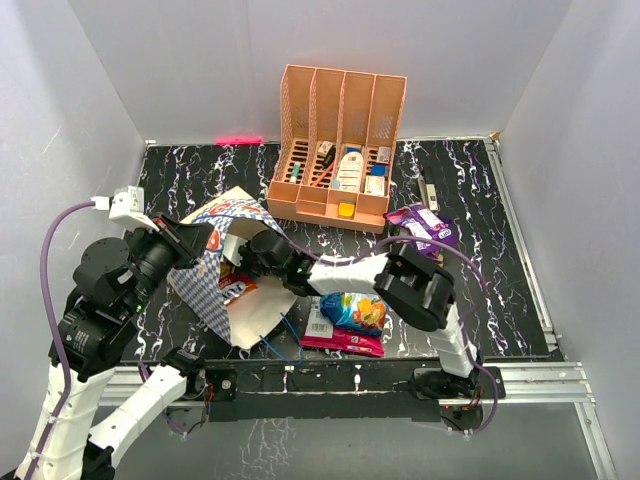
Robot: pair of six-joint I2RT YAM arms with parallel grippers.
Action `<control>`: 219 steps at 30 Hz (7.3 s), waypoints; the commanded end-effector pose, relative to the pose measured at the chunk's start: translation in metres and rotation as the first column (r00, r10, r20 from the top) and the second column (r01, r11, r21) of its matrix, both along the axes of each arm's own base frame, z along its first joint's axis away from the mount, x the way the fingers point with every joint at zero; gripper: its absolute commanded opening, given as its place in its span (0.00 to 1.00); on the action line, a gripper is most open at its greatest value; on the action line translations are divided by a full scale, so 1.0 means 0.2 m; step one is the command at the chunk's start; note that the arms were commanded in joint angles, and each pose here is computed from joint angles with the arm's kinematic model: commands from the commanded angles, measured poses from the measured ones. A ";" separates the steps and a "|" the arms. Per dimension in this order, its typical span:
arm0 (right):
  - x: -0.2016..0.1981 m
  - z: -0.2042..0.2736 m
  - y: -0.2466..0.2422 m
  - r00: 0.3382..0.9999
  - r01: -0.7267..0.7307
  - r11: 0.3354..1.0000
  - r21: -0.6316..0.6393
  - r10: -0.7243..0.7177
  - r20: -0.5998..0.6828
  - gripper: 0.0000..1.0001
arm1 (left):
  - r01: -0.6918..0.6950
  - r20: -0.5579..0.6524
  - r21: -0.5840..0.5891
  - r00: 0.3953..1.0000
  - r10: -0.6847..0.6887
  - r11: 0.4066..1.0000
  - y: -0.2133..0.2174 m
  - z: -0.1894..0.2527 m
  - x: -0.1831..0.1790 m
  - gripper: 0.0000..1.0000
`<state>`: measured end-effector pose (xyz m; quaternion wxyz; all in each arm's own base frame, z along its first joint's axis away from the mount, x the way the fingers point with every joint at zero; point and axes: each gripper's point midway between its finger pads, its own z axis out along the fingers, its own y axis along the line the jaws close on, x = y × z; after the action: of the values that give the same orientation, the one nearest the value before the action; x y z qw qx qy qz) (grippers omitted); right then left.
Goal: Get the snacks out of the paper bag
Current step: Take out the snack from the paper bag, then place the snack at the center of the board, then take out the snack from the paper bag.
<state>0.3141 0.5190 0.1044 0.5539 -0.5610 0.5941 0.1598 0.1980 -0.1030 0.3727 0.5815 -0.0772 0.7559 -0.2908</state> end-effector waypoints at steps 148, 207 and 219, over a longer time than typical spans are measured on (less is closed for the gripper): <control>-0.21 -0.09 0.31 0.931 -0.172 0.982 -0.077 0.188 0.314 0.69 | -0.014 0.095 0.011 0.995 0.013 1.000 0.05 0.14 -0.05 0.00; -0.89 1.40 -0.92 0.968 -0.022 0.921 0.388 0.116 -0.223 0.07 | -0.208 0.031 0.103 0.978 0.206 0.973 0.18 -0.05 0.12 0.00; -0.54 1.30 -1.55 0.789 0.615 0.733 0.291 -0.574 -0.221 0.07 | -0.233 0.040 0.132 0.972 0.230 0.963 0.21 -0.04 0.13 0.00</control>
<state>0.1797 0.2541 0.3524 0.5921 -0.3261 0.7097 0.1986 0.2203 -0.0668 0.3613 0.6170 -0.1186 0.7558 -0.1841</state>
